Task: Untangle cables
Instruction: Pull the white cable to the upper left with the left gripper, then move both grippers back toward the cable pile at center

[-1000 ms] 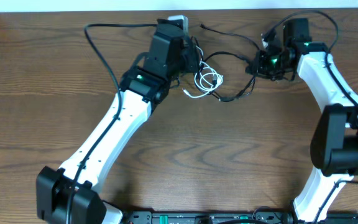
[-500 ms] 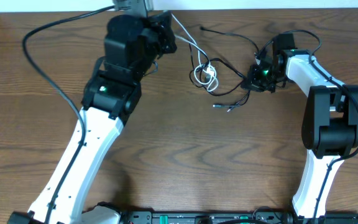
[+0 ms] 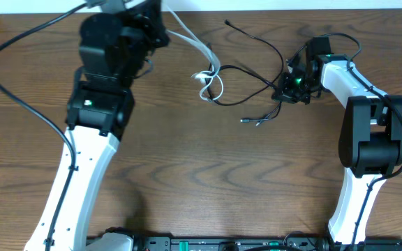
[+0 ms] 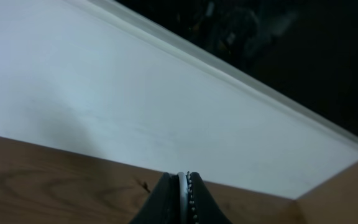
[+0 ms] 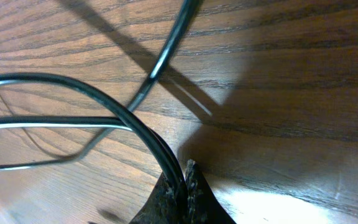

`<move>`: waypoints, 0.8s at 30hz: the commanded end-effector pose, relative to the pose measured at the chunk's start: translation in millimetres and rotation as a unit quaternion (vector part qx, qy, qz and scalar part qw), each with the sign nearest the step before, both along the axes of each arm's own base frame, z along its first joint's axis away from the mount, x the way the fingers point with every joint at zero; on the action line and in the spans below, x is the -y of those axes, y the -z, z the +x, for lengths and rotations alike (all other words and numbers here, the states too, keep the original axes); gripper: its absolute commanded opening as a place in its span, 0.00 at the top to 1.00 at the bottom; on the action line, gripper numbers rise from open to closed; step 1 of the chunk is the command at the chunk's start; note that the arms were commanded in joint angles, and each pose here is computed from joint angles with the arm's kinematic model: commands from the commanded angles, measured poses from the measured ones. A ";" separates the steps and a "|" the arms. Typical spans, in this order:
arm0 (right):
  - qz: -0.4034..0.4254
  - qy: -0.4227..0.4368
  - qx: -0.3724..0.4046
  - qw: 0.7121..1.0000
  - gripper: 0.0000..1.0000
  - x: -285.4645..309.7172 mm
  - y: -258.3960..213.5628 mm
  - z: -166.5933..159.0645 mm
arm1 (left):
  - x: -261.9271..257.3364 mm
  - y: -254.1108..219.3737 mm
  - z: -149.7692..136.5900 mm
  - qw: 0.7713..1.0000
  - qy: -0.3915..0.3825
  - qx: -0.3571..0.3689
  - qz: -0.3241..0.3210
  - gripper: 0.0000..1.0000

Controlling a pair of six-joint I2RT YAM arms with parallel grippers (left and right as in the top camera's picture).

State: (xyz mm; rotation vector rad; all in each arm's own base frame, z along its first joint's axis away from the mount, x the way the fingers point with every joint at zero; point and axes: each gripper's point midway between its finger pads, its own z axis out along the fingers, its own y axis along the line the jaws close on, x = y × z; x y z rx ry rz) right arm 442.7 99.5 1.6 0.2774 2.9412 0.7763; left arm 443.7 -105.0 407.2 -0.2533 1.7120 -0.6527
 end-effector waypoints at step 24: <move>-0.044 0.010 0.008 0.999 0.39 29.4 -15.7 -1.2 | -108.1 49.3 -15.7 0.991 -0.058 -0.118 0.022 0.93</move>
